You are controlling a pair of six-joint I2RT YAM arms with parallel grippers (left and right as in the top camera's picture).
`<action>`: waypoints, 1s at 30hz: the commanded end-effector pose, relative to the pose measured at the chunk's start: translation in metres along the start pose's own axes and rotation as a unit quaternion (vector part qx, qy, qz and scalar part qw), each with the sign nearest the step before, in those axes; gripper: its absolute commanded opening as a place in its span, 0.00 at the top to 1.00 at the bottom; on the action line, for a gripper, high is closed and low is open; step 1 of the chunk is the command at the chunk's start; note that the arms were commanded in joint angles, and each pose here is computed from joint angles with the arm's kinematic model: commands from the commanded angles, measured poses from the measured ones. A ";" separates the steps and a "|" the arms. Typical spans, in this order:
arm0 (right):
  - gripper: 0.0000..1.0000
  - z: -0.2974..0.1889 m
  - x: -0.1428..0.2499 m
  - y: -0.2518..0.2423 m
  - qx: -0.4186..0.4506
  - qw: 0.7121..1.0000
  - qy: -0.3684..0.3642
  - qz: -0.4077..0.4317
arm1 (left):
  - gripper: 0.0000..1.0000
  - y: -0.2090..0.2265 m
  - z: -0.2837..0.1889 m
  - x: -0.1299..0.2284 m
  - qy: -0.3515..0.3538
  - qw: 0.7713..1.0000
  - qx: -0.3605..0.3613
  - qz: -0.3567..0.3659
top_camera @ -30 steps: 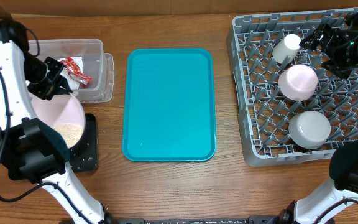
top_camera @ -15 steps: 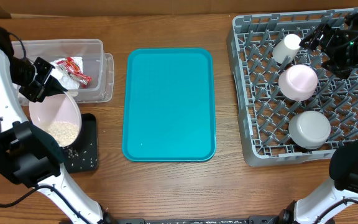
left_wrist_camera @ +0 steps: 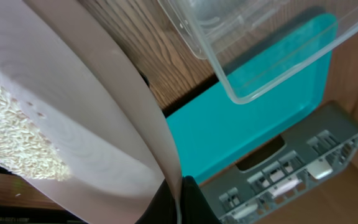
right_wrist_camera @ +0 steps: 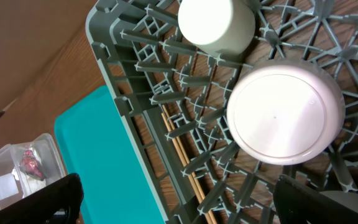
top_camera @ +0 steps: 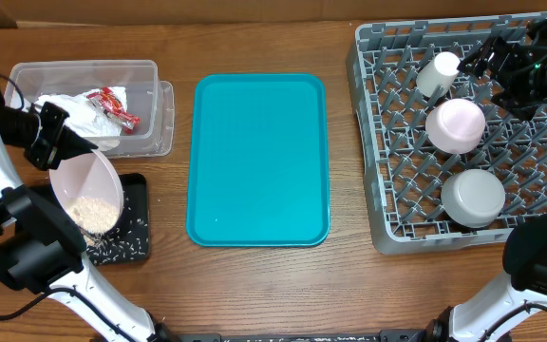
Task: Sort waste into correct bins and load items into the dishwasher
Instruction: 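Tilt the plate with the left gripper to pour rice onto the black tray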
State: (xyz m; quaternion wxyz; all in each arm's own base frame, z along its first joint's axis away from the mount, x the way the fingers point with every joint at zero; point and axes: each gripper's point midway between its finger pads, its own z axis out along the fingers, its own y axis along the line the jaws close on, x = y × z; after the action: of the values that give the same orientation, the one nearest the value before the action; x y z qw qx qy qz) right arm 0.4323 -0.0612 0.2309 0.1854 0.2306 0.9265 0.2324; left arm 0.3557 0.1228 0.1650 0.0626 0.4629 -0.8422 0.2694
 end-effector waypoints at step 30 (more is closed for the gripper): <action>0.00 -0.016 -0.004 0.010 -0.006 1.000 -0.023 -0.011 | 0.96 -0.024 -0.043 0.005 0.015 0.973 0.216 0.073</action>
State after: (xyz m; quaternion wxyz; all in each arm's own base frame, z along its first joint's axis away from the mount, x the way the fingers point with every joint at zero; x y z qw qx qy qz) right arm 0.4322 -0.0612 0.2308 0.1853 0.2307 0.9265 0.2324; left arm 0.3666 0.1357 0.1955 -0.0227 0.4115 -0.8004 0.4354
